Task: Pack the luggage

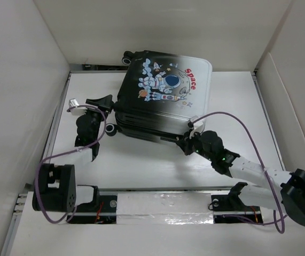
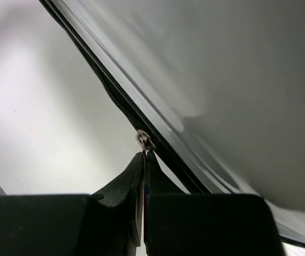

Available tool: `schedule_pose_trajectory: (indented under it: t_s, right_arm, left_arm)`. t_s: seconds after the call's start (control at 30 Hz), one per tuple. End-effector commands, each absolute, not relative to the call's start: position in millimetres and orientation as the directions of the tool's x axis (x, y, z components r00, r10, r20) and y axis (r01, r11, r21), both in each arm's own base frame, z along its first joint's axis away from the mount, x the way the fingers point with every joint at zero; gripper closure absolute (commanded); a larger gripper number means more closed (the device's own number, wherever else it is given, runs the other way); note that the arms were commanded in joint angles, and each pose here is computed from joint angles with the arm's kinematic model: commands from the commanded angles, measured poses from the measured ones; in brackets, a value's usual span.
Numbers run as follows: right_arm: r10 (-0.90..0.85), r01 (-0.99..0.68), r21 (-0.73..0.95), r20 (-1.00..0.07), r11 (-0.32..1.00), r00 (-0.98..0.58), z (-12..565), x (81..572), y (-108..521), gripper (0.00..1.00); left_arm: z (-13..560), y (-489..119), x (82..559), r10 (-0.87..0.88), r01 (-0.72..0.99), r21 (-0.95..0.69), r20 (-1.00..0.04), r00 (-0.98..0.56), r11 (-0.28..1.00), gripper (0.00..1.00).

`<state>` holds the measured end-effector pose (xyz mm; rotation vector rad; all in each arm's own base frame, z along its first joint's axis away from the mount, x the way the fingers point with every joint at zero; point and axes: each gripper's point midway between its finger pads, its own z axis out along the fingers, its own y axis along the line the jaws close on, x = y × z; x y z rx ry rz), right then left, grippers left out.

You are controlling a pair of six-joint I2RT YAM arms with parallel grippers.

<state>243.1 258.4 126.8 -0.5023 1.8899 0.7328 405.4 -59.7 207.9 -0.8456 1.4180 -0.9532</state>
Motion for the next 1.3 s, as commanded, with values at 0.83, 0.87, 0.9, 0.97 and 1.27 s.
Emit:
schedule_pose_trajectory:
  t_s: [0.83,0.87,0.9,0.97,1.27]
  right_arm:
    - [-0.125,-0.806,0.251,-0.921,0.535,-0.37,129,188,349,1.0]
    - [-0.111,-0.795,0.253,-0.922,0.551,-0.37,130,191,347,1.0]
    - [-0.096,-0.79,0.264,-0.922,0.552,-0.375,132,190,345,1.0]
    - [-0.062,-0.763,0.26,-0.929,0.592,-0.365,135,194,333,1.0]
    - [-0.039,-0.736,0.262,-0.931,0.624,-0.364,139,194,308,1.0]
  left_arm:
    - [270,-334,230,-0.431,0.587,-0.723,-0.689,-0.582,0.364,0.41]
    - [268,-337,229,-0.409,0.591,-0.718,-0.696,-0.59,0.369,0.33]
    - [257,-339,228,-0.369,0.581,-0.713,-0.701,-0.61,0.393,0.28]
    - [249,-330,240,-0.336,0.557,-0.68,-0.726,-0.599,0.476,0.13]
    - [270,-177,328,-0.687,0.252,-0.741,-0.671,-0.279,0.622,0.01]
